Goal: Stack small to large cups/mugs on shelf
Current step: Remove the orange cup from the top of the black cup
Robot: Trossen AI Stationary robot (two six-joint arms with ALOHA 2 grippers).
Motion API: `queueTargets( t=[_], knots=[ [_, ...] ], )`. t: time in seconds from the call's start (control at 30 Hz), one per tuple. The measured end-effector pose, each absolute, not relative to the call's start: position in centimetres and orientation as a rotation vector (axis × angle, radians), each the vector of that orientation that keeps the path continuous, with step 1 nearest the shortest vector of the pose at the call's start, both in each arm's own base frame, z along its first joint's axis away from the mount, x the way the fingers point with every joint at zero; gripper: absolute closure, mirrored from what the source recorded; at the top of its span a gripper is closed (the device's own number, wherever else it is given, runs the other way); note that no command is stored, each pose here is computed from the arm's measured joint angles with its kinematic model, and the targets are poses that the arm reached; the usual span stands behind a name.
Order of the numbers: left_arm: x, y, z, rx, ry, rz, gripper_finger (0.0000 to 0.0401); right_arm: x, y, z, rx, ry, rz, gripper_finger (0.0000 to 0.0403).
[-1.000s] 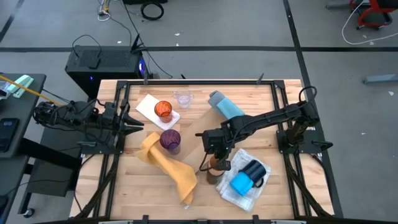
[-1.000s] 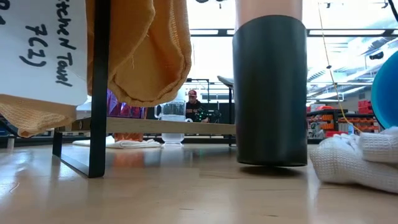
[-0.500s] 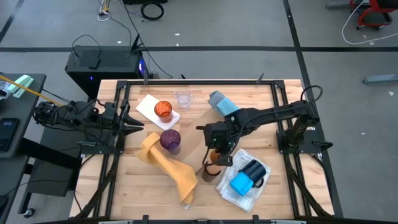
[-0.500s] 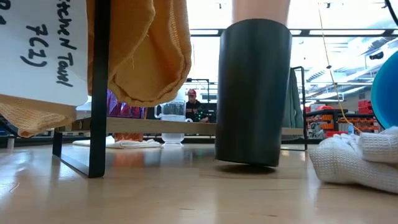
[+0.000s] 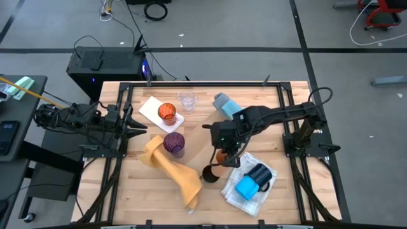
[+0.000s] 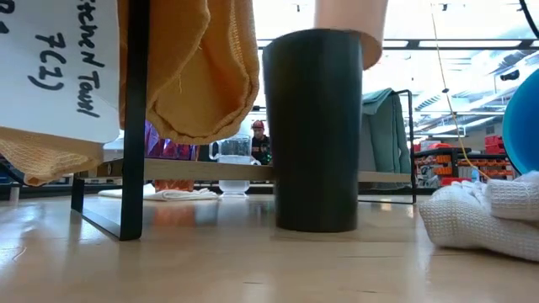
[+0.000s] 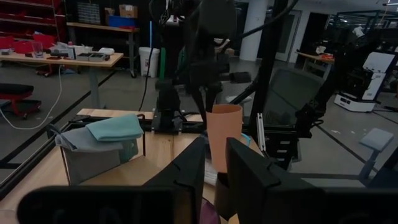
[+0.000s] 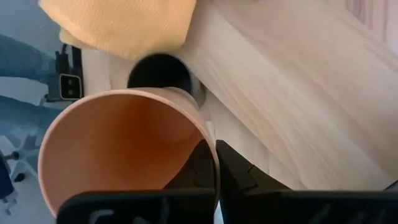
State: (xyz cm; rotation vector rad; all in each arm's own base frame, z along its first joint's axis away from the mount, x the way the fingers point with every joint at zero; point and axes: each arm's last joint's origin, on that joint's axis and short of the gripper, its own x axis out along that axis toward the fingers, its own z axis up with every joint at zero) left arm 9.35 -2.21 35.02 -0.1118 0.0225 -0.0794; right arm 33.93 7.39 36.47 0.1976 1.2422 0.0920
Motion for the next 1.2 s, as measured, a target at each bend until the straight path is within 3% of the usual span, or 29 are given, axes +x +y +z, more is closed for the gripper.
queueTargets(
  t=[0.23,0.37,0.57,1.2],
  knots=[
    [9.3,-2.2,35.0,-0.111,0.024,-0.079,0.0334,33.3,7.2,36.9,0.175,1.278,0.059,0.0401],
    [9.3,-2.2,35.0,-0.111,0.028,-0.079,0.0332,32.0,6.6,37.2,0.096,1.369,-0.065,0.0401],
    [9.3,-2.2,35.0,-0.111,0.028,-0.079,0.0326,31.9,5.2,37.5,0.094,1.319,-0.246,0.0401],
    [9.3,-2.2,35.0,-0.113,0.028,-0.079,0.0329,32.3,8.6,32.1,0.227,1.371,-0.336,0.0401]
  ],
)
